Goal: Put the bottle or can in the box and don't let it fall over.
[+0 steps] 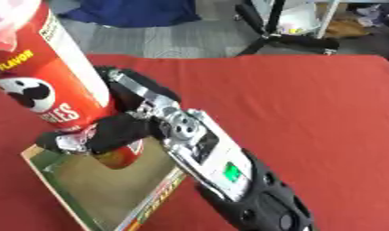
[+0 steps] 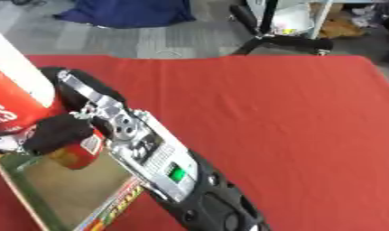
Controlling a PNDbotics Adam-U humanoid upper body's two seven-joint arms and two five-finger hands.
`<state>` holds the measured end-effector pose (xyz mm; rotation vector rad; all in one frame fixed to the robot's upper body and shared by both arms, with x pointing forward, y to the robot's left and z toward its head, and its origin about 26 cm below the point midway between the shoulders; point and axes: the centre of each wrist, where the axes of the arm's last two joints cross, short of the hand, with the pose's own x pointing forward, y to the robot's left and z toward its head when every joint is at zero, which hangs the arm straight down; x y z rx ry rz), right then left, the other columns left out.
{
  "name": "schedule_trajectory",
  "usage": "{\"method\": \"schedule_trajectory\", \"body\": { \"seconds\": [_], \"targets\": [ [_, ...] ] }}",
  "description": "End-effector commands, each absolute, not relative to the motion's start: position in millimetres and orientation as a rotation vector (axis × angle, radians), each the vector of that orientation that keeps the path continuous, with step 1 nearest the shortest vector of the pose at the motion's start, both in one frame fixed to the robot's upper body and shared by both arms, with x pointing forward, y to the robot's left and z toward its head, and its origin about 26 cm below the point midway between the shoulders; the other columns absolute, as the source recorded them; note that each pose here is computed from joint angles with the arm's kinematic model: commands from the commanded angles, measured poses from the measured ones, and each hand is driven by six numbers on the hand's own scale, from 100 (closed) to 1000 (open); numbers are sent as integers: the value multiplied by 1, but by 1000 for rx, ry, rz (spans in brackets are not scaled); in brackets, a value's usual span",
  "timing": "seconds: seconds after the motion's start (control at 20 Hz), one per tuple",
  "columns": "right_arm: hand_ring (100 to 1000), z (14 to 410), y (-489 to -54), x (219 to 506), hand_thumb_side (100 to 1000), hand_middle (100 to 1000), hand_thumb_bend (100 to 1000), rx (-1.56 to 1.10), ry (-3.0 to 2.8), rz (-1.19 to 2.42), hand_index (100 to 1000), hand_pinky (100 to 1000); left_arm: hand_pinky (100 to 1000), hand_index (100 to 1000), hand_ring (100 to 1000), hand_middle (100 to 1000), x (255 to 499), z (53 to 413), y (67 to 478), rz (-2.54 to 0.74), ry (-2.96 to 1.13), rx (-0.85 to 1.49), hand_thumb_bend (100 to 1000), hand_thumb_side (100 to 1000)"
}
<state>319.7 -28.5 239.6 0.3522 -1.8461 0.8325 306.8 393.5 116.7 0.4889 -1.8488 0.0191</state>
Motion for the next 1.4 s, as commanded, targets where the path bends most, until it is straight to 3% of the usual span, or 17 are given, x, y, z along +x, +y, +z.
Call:
{"method": "schedule_trajectory", "body": {
  "seconds": [0.05, 0.1, 0.15, 0.2, 0.3, 0.35, 0.45, 0.5, 0.9, 1.25, 1.4],
  "targets": [
    [981, 245, -25, 321, 100, 633, 569, 354, -1899, 839, 740, 824, 850, 804, 861, 787, 308, 129, 396, 2, -1881, 502, 200, 934],
    [990, 244, -25, 322, 100, 675, 587, 351, -1907, 841, 771, 826, 850, 804, 861, 787, 308, 129, 396, 2, -1881, 501, 200, 934],
    [1000, 243, -25, 322, 100, 813, 646, 349, -1916, 847, 880, 835, 850, 804, 861, 787, 308, 129, 396, 2, -1881, 501, 199, 934],
    [1000, 243, -26, 322, 100, 864, 667, 343, -1929, 858, 919, 844, 850, 804, 861, 787, 308, 129, 396, 2, -1881, 501, 200, 934],
    [1000, 241, -27, 324, 345, 983, 551, 313, -1956, 885, 997, 874, 850, 804, 861, 786, 308, 130, 396, 2, -1882, 501, 200, 934],
    [1000, 240, -27, 325, 538, 1000, 540, 290, -1964, 899, 1000, 895, 850, 804, 860, 786, 308, 130, 396, 2, -1882, 502, 201, 933],
    [1000, 238, -28, 328, 583, 1000, 548, 239, -1972, 923, 1000, 907, 850, 804, 860, 786, 308, 130, 396, 3, -1883, 502, 201, 933],
    [1000, 237, -29, 329, 667, 1000, 556, 218, -1973, 929, 1000, 923, 850, 804, 861, 786, 308, 130, 396, 3, -1883, 502, 202, 933],
    [1000, 243, -39, 332, 614, 1000, 545, 171, -1995, 880, 1000, 900, 851, 805, 860, 786, 308, 129, 397, 3, -1879, 500, 202, 935],
    [1000, 263, -60, 326, 378, 999, 515, 201, -2050, 751, 991, 848, 851, 805, 859, 785, 306, 127, 399, 8, -1872, 506, 202, 934],
    [1000, 274, -77, 324, 344, 969, 514, 198, -2066, 654, 970, 832, 851, 804, 858, 785, 305, 125, 400, 11, -1867, 511, 201, 933]
  ]
}}
